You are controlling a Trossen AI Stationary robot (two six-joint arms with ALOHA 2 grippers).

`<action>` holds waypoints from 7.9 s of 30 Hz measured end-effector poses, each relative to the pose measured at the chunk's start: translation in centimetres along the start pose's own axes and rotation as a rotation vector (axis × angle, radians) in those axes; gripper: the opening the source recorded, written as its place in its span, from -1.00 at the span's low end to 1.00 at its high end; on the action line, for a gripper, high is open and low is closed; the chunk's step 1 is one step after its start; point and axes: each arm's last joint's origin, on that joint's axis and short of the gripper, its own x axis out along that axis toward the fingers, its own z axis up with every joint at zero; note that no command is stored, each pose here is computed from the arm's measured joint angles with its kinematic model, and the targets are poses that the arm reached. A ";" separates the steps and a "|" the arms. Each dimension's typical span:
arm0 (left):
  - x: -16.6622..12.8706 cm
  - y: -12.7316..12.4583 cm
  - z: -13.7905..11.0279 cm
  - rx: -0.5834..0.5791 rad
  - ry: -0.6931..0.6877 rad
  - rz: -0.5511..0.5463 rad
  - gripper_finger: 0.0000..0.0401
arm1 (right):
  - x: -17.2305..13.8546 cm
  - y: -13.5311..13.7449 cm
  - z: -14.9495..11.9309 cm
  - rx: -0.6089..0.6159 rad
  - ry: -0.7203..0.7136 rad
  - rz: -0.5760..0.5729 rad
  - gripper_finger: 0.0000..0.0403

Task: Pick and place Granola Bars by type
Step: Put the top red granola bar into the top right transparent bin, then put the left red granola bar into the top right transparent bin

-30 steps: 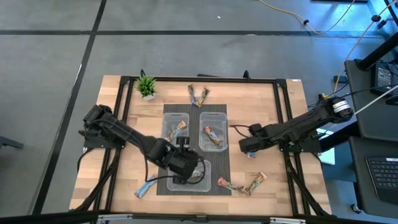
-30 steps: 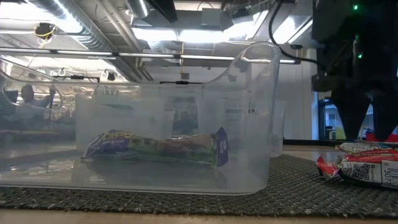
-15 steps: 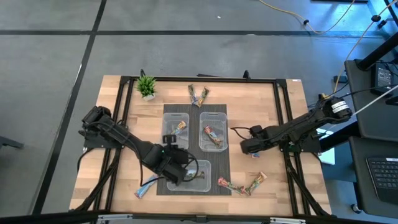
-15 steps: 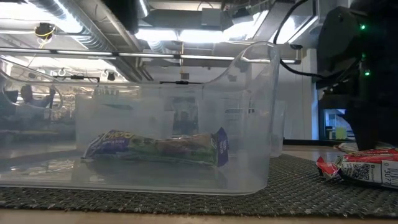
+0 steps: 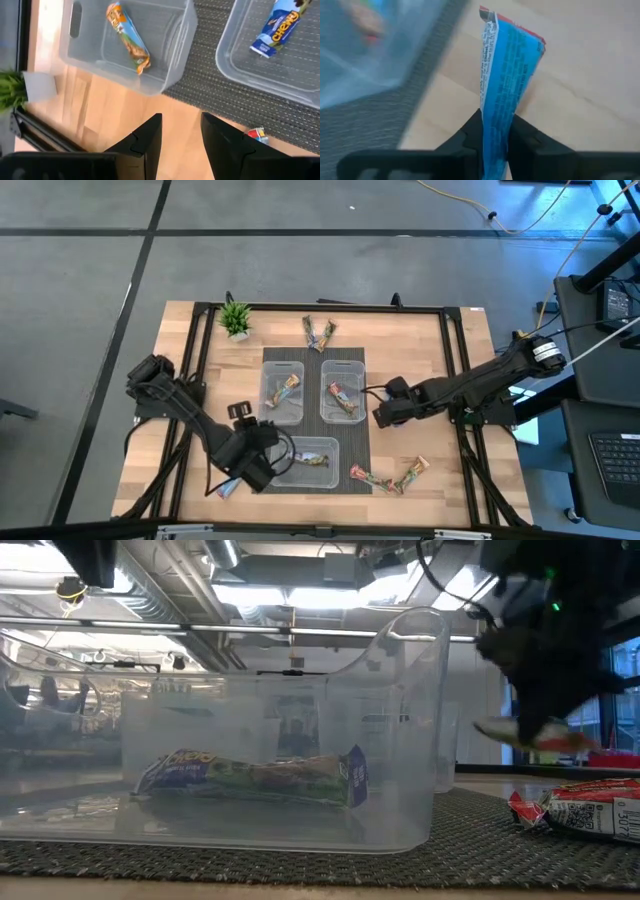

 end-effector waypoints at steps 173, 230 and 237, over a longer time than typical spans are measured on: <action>-4.7 2.6 -5.2 -0.462 -0.966 -0.339 -0.71 | -8.2 19.0 6.3 -0.856 -0.738 0.848 -0.28; -5.6 3.7 1.0 -0.394 -1.075 -0.443 -0.70 | -10.2 20.0 4.5 -0.774 -0.796 1.031 -0.33; -5.6 3.7 1.0 -0.313 -1.089 -0.407 -0.68 | -10.1 19.9 4.5 -0.781 -0.790 1.029 -0.65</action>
